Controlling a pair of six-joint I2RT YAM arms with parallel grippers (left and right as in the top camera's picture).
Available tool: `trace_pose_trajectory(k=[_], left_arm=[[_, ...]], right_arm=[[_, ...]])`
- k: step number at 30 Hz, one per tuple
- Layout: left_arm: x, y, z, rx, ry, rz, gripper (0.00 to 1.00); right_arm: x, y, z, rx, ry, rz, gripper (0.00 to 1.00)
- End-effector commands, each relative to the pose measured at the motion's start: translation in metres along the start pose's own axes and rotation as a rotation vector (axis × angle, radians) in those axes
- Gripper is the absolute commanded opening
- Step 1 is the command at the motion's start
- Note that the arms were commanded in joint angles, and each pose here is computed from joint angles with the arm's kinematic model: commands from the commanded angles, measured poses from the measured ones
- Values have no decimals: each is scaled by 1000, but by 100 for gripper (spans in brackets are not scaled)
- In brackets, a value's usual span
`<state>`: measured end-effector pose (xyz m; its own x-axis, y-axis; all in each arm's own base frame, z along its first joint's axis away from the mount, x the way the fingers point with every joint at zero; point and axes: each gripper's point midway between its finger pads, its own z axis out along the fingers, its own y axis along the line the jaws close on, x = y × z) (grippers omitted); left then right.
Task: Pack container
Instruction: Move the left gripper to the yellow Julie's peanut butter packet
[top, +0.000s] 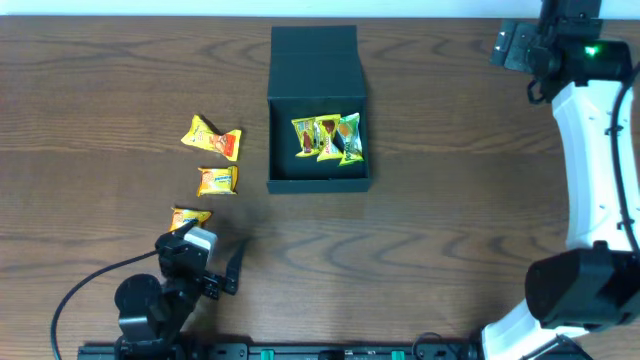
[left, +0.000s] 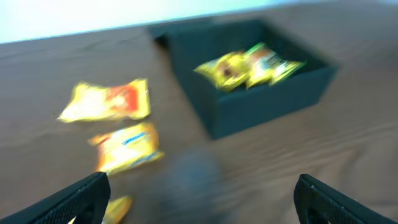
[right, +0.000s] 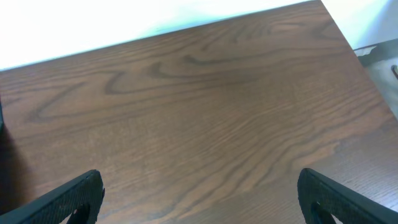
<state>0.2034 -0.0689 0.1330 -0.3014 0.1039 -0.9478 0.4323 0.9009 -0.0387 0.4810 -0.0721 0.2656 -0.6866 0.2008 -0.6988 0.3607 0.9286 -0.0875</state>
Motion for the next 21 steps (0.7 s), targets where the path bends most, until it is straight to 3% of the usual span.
trace_pose_trajectory(k=[1, 6, 9, 11, 18, 21], left_arm=[[-6, -32, -2, 190, -31, -101, 96], [-63, -30, -11, 187, -255, -22, 95], [-95, 8, -18, -12, -389, -130, 95], [-101, 13, -18, -33, -408, -139, 96], [-128, 39, 10, -79, -221, -255, 95], [-138, 63, 34, -134, -89, -432, 95]], right_arm=[[0, -2, 6, 8, 1, -8, 99], [-6, -1, 6, 3, -21, -1, 99], [-4, 2, 6, -12, -14, -3, 99], [-4, 7, 6, -39, -13, -2, 99], [-9, 11, 6, -61, -31, 2, 99], [-5, 11, 6, -58, -18, -2, 99]])
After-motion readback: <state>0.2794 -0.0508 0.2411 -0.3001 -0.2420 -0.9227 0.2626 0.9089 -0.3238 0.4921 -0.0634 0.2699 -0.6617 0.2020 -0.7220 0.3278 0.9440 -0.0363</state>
